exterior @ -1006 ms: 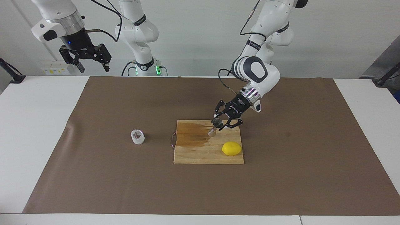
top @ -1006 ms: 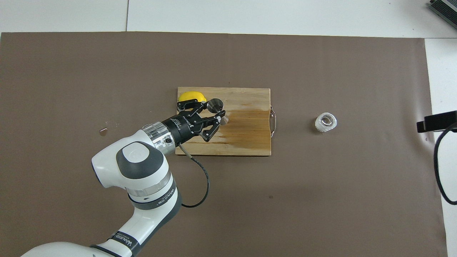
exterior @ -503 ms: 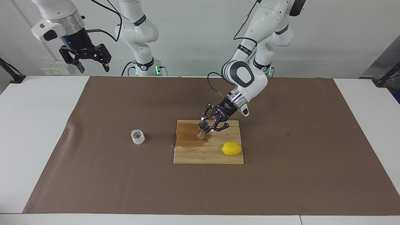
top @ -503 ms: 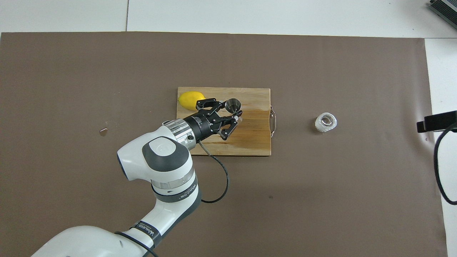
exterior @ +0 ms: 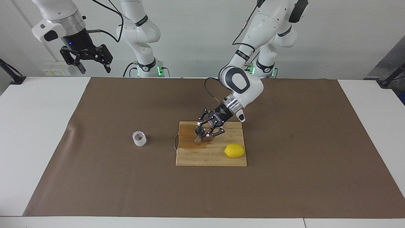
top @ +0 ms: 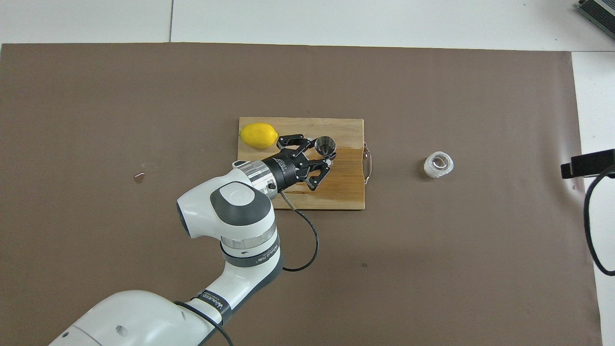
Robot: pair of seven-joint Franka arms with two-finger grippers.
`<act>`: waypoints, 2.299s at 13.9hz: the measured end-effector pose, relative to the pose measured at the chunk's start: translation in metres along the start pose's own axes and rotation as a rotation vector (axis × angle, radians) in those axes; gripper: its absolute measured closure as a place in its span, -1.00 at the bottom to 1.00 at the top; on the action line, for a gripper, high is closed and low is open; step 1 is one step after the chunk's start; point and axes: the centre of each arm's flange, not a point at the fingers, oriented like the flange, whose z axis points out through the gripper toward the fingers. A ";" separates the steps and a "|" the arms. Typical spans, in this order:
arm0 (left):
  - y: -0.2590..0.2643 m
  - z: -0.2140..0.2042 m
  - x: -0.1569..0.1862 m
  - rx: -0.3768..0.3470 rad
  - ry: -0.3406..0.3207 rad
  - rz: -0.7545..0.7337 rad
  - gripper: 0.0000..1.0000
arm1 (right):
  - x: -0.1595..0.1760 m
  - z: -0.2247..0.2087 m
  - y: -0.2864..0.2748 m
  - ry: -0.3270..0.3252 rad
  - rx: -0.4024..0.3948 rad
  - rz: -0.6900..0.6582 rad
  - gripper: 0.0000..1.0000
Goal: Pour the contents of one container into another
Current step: 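Lower the metal cup onto the board and open the left gripper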
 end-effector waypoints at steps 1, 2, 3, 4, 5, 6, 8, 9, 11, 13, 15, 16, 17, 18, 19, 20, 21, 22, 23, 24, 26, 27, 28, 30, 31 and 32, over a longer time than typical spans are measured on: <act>0.000 0.000 0.000 0.000 0.000 0.003 0.06 | 0.000 0.000 0.000 0.000 0.000 0.000 -1.00; 0.000 0.000 0.000 0.000 0.001 0.005 0.06 | 0.000 0.000 0.000 0.000 0.000 0.000 -1.00; 0.000 0.000 0.001 0.000 0.002 0.008 0.06 | 0.000 0.000 0.000 0.000 0.000 0.000 -1.00; -0.001 0.001 0.001 0.001 0.003 0.010 0.06 | 0.000 0.000 0.000 0.000 0.000 0.000 -1.00; -0.002 0.002 0.001 0.003 0.003 0.012 0.06 | 0.000 0.000 0.000 0.000 0.000 0.000 -1.00; -0.003 0.002 0.002 0.004 0.005 0.012 0.06 | 0.000 0.000 0.000 0.000 0.000 0.000 -1.00; -0.005 0.003 0.003 0.005 0.008 0.013 0.06 | 0.000 0.000 0.000 0.000 0.000 0.000 -1.00; -0.005 0.004 0.003 0.005 0.010 0.014 0.06 | 0.000 0.000 0.000 0.000 0.000 0.000 -1.00; -0.006 0.004 0.003 0.004 0.011 0.017 0.04 | 0.000 0.000 0.000 0.000 0.000 0.000 -1.00; -0.006 0.004 0.004 0.003 0.014 0.019 0.04 | 0.000 0.000 0.000 0.000 0.000 0.000 -1.00; -0.007 0.005 0.005 0.003 0.016 0.021 0.02 | 0.000 0.000 0.000 0.000 0.000 0.000 -1.00; -0.007 0.005 0.006 0.003 0.018 0.024 0.01 | 0.000 0.000 0.000 0.000 0.000 0.000 -1.00; -0.007 0.005 0.006 0.004 0.018 0.025 -0.10 | 0.000 0.000 0.000 0.000 0.000 0.000 -1.00; -0.007 0.005 0.006 0.004 0.018 0.026 -0.29 | 0.000 0.000 0.000 0.000 0.000 0.000 -1.00; -0.007 0.005 0.006 0.004 0.019 0.026 -0.49 | 0.000 0.000 0.000 0.000 0.000 0.000 -1.00; -0.007 0.005 0.006 0.004 0.019 0.026 -0.57 | 0.000 0.000 0.000 0.000 0.000 0.000 -1.00; -0.007 0.005 0.006 0.004 0.019 0.027 -0.57 | 0.000 0.000 0.000 0.000 0.000 0.000 -1.00; -0.008 0.005 0.006 0.004 0.019 0.027 -0.63 | 0.000 0.000 0.000 0.000 0.000 0.000 -1.00; -0.008 0.005 0.006 0.004 0.019 0.027 -0.64 | 0.000 0.000 0.000 0.000 0.000 0.000 -1.00; -0.007 0.005 0.006 0.004 0.019 0.027 -0.80 | 0.000 0.000 0.000 0.000 0.000 0.000 -1.00; -0.007 0.005 0.006 0.003 0.019 0.028 -1.00 | 0.000 0.000 0.000 0.000 0.000 0.000 -1.00; -0.008 0.005 0.006 0.003 0.019 0.029 -1.00 | 0.000 0.000 0.000 0.000 0.000 0.000 -1.00; -0.009 0.005 0.005 0.002 0.020 0.030 -1.00 | 0.000 0.000 0.000 0.000 0.000 0.000 -1.00; -0.012 0.003 0.000 -0.012 0.023 0.036 -1.00 | 0.000 0.000 0.000 0.000 0.000 0.000 -1.00; -0.012 0.001 -0.006 -0.020 0.019 0.040 -1.00 | 0.000 0.000 0.000 0.000 0.000 0.000 -1.00; -0.013 -0.001 -0.013 -0.029 0.012 0.045 -1.00 | 0.000 0.000 0.000 0.000 0.000 0.000 -1.00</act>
